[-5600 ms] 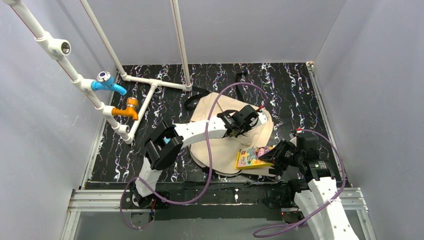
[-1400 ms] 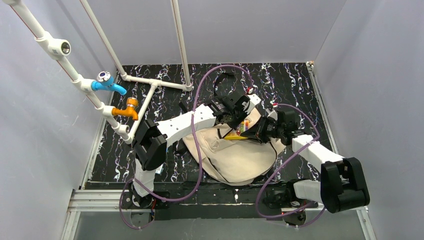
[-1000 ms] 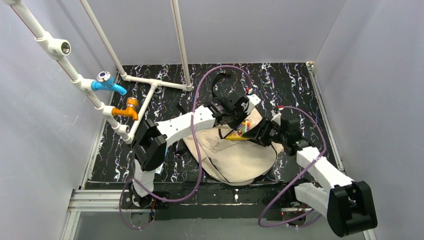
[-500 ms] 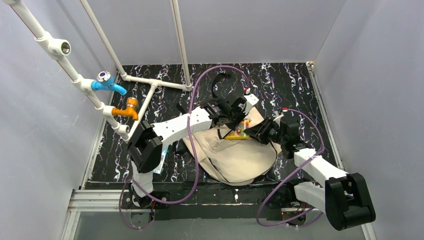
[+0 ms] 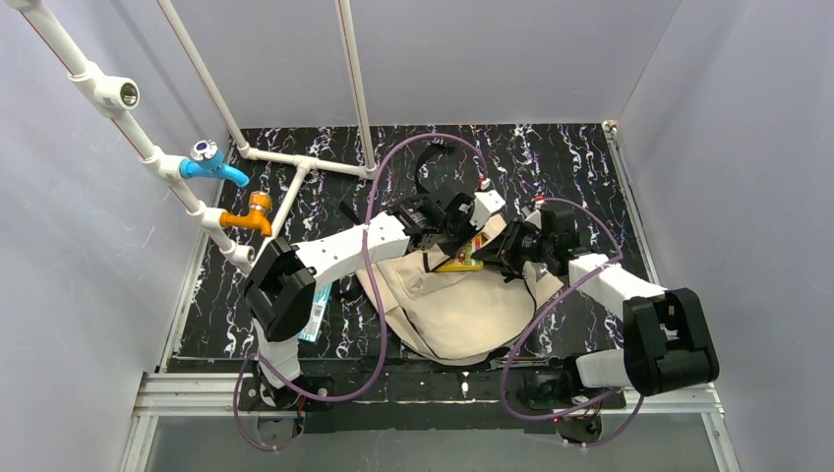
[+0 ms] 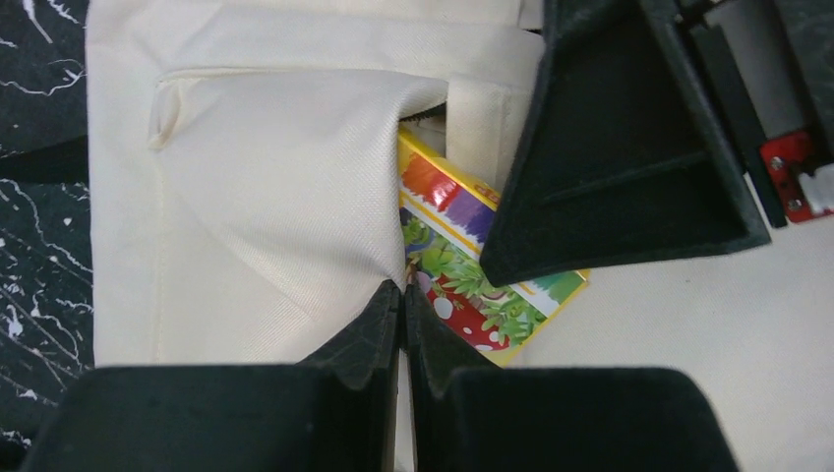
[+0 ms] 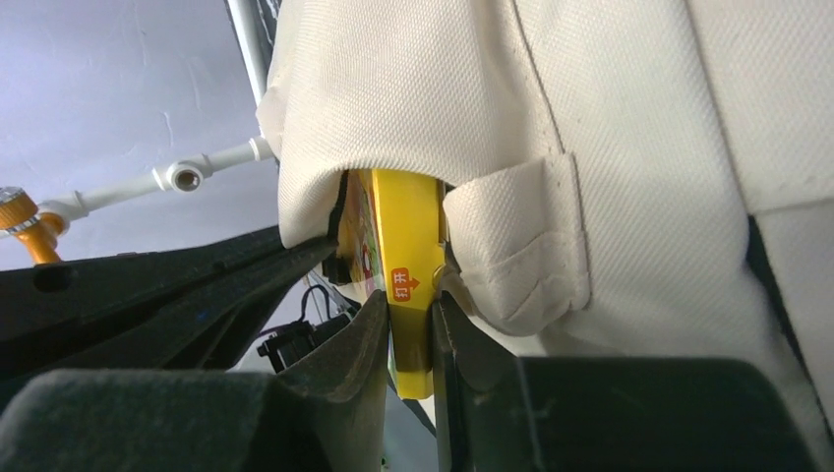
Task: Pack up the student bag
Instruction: Place the stationery in the student bag.
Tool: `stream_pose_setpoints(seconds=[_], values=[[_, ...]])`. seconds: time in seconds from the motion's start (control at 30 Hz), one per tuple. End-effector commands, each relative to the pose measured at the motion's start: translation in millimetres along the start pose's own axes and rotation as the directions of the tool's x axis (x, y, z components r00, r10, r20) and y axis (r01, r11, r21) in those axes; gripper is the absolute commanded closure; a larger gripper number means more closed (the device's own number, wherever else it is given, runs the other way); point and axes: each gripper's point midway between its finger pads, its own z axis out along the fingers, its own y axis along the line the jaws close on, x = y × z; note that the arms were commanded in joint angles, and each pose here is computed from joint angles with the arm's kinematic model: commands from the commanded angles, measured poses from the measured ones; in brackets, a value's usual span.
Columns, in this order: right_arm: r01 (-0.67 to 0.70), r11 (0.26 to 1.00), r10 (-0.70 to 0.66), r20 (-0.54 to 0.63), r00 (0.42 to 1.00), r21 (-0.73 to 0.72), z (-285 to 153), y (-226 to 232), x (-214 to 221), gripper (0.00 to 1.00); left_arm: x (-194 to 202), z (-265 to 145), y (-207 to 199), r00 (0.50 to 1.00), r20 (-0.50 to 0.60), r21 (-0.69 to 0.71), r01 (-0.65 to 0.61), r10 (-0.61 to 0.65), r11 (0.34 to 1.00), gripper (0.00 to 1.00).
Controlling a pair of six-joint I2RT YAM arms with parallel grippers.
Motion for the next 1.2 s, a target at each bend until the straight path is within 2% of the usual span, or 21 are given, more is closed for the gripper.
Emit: stream_pose_setpoints(seconds=[0.0,0.07,0.17,0.3,0.43,0.53,0.6,0.77,1.0,1.17], values=[[0.075,0.996,-0.077,-0.036,0.996,-0.050,9,23,-8,0.83,-58,-36,-51,0.965,0.258,0.226,-0.111,0.051,0.968,1.00],[0.096,0.995,-0.095,0.035,0.995,-0.023,10,22,-26,0.82,-52,-35,-50,0.966,0.249,0.224,-0.120,0.062,0.967,1.00],[0.141,0.990,-0.139,0.154,0.978,0.000,14,22,-52,0.75,-47,-32,-43,0.968,0.240,0.194,-0.126,0.078,0.973,1.00],[0.171,0.984,-0.175,0.106,0.979,0.045,18,13,-53,0.69,-49,-25,-23,0.975,0.213,0.116,-0.095,0.069,0.989,1.00],[0.196,0.976,-0.200,0.037,0.979,0.097,7,3,-37,0.54,-48,-21,-12,0.976,0.207,0.081,-0.080,0.062,0.993,1.00],[0.213,0.973,-0.216,0.033,0.976,0.085,-8,5,-21,0.37,-46,-17,-8,0.980,0.188,0.072,-0.075,0.060,0.995,1.00],[0.216,0.974,-0.219,0.043,0.975,0.073,-17,7,-14,0.33,-45,-16,-5,0.983,0.176,0.065,-0.073,0.060,0.995,1.00],[0.195,0.979,-0.198,0.043,0.979,0.055,-26,11,-3,0.34,-45,-17,-6,0.983,0.171,0.071,-0.076,0.063,0.995,1.00],[0.166,0.984,-0.168,0.041,0.985,0.062,-26,4,3,0.56,-52,-22,-9,0.981,0.186,0.088,-0.076,0.059,0.993,1.00],[0.165,0.985,-0.167,0.064,0.984,0.043,-26,6,2,0.63,-54,-23,-13,0.981,0.187,0.111,-0.073,0.051,0.991,1.00]])
